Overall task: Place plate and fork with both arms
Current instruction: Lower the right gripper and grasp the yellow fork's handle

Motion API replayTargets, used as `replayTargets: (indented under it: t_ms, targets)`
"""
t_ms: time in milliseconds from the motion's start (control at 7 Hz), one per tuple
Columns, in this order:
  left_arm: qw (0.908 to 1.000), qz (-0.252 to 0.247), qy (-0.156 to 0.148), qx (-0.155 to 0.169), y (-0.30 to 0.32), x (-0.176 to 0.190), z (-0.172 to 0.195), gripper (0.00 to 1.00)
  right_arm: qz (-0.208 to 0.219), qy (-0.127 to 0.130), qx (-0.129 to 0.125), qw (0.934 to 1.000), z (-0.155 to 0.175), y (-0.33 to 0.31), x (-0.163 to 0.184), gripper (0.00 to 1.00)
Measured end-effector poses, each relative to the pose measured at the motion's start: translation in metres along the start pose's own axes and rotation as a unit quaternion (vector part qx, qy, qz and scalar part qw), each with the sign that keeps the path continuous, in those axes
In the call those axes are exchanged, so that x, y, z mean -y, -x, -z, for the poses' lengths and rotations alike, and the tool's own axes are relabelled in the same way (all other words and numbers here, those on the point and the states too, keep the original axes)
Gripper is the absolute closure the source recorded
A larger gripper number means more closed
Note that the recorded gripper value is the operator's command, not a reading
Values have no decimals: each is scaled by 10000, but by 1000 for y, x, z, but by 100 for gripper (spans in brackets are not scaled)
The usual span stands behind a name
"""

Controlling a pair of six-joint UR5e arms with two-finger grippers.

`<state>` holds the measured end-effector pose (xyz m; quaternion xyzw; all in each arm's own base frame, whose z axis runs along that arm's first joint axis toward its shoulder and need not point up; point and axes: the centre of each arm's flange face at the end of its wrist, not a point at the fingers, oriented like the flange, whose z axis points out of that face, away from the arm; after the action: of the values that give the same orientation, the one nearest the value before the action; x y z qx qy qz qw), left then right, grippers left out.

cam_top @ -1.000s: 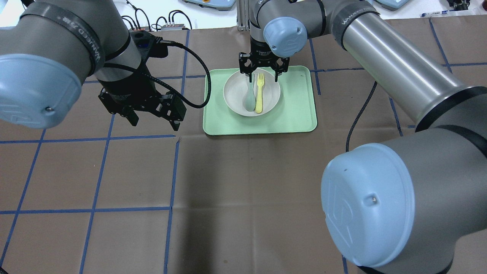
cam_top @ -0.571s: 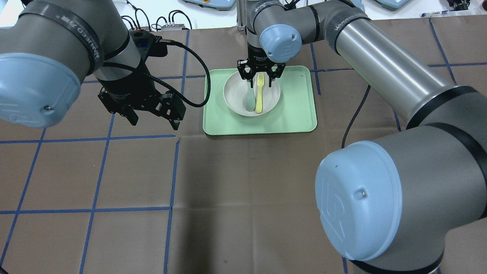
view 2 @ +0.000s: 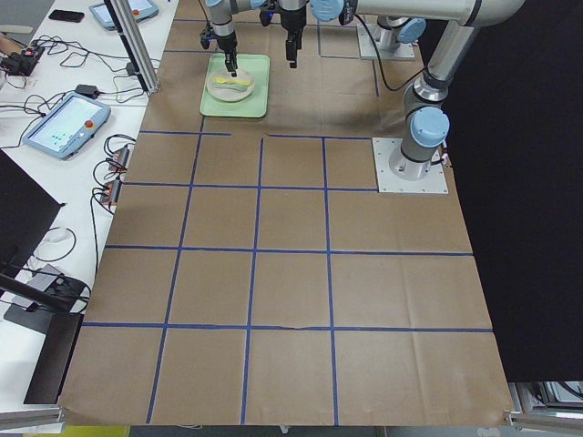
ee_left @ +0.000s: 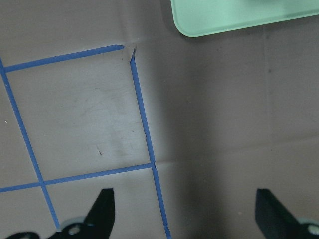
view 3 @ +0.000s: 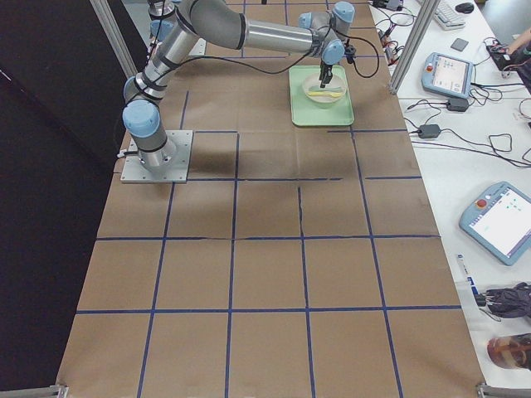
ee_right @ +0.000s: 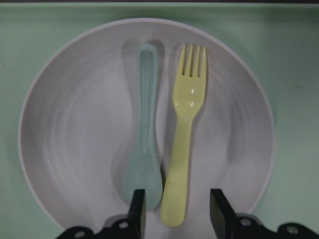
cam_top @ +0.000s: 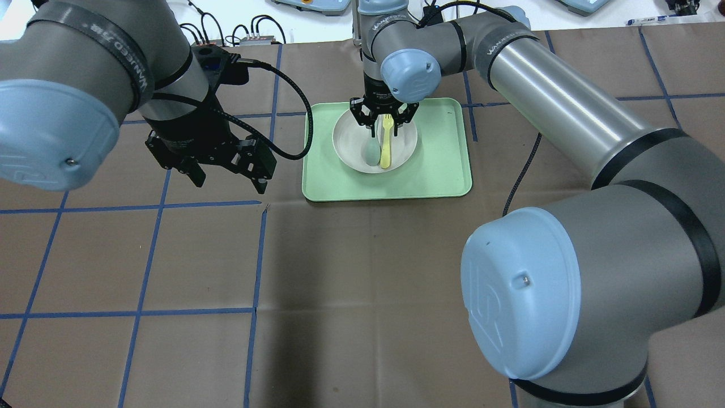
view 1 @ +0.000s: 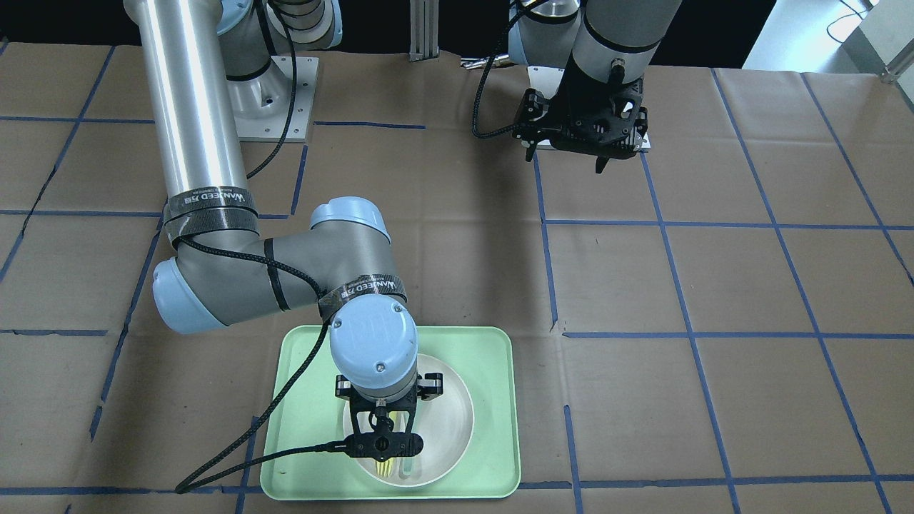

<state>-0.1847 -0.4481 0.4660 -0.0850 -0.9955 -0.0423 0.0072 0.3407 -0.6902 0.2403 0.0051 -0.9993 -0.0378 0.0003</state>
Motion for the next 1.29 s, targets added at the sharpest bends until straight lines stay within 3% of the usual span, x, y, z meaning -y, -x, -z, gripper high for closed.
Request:
replayTargets:
  t_ms: [429,857,1286]
  targets:
    - [10000,-2,-38,2,0,1,1,0,-46,84,-27,10000,-18,-3,5,48]
    - [10000,-8,-40,10,0,1,0,0,-69,-73,-46,9999,-33,-4,15,48]
    - [10000,-8,-26,23,0,1,-1,0,-74,-71,-100,9999,-43,-4,19,48]
